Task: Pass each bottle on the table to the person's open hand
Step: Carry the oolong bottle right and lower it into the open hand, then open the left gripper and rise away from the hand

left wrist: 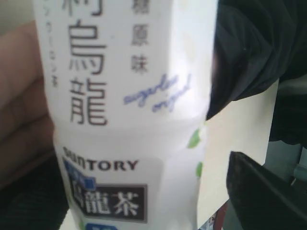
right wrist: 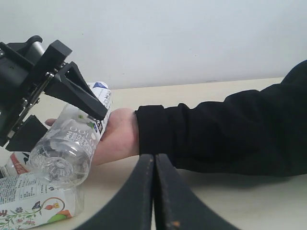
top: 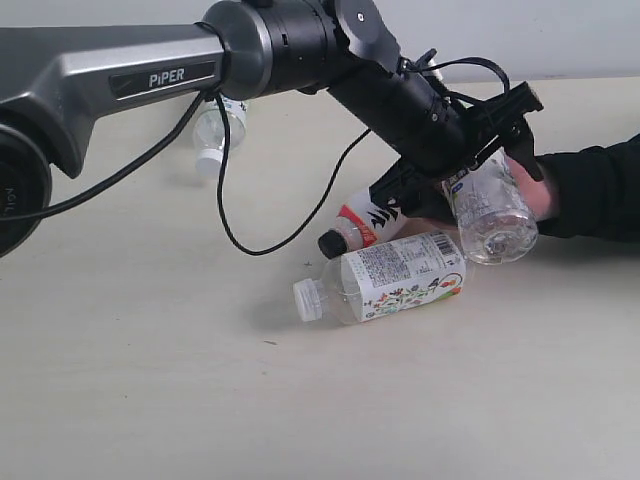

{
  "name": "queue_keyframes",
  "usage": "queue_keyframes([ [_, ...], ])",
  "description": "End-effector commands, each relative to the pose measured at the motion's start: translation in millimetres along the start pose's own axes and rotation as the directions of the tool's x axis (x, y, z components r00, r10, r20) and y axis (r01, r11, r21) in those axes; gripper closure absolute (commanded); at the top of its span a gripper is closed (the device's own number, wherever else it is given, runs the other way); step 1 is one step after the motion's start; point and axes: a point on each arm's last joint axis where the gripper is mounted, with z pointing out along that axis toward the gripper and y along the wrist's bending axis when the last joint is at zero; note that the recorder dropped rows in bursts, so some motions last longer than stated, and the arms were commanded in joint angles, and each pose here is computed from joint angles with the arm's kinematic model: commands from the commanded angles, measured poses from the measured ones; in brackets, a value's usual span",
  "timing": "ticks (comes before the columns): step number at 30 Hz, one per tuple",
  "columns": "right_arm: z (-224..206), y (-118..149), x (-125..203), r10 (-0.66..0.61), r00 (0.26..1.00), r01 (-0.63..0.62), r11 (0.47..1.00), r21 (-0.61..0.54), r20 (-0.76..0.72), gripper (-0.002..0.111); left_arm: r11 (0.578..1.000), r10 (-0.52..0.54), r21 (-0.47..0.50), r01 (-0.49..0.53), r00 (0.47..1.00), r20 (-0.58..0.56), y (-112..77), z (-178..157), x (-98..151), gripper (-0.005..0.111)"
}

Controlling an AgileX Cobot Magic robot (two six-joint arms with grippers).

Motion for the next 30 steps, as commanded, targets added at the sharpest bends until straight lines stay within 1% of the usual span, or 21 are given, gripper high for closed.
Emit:
queue_keyframes([
  [1,0,0,1,0.004,1.0,-0.004,1.0,0.005,0.007,0.108,0.999,0.035,-0.031,-0.035,0.999,0.005,1.8,-1,0,0.023],
  [15,0,0,1,0.004,1.0,-0.004,1.0,0.005,0.007,0.108,0.999,0.04,-0.03,-0.04,0.999,0.012,3.1,-6,-4,0.023],
  [19,0,0,1,0.004,1.0,-0.004,1.0,0.005,0.007,0.108,0.997,0.075,-0.02,-0.074,0.997,0.018,-2.9,-15,-3,0.023],
  [23,0,0,1,0.004,1.0,-0.004,1.0,0.005,0.007,0.108,0.995,0.104,-0.002,-0.104,0.993,0.049,-15.1,-33,-3,0.023],
  [25,0,0,1,0.004,1.0,-0.004,1.0,0.005,0.007,0.108,0.993,0.117,0.002,-0.117,0.992,0.05,-21.1,-49,-3,0.023],
  [28,0,0,1,0.004,1.0,-0.004,1.0,0.005,0.007,0.108,0.988,0.15,-0.028,-0.149,0.988,0.045,-23.8,-70,-3,0.023],
  [30,0,0,1,0.004,1.0,-0.004,1.0,0.005,0.007,0.108,0.978,0.2,-0.065,-0.198,0.979,0.036,-25.1,-87,-2,0.023],
])
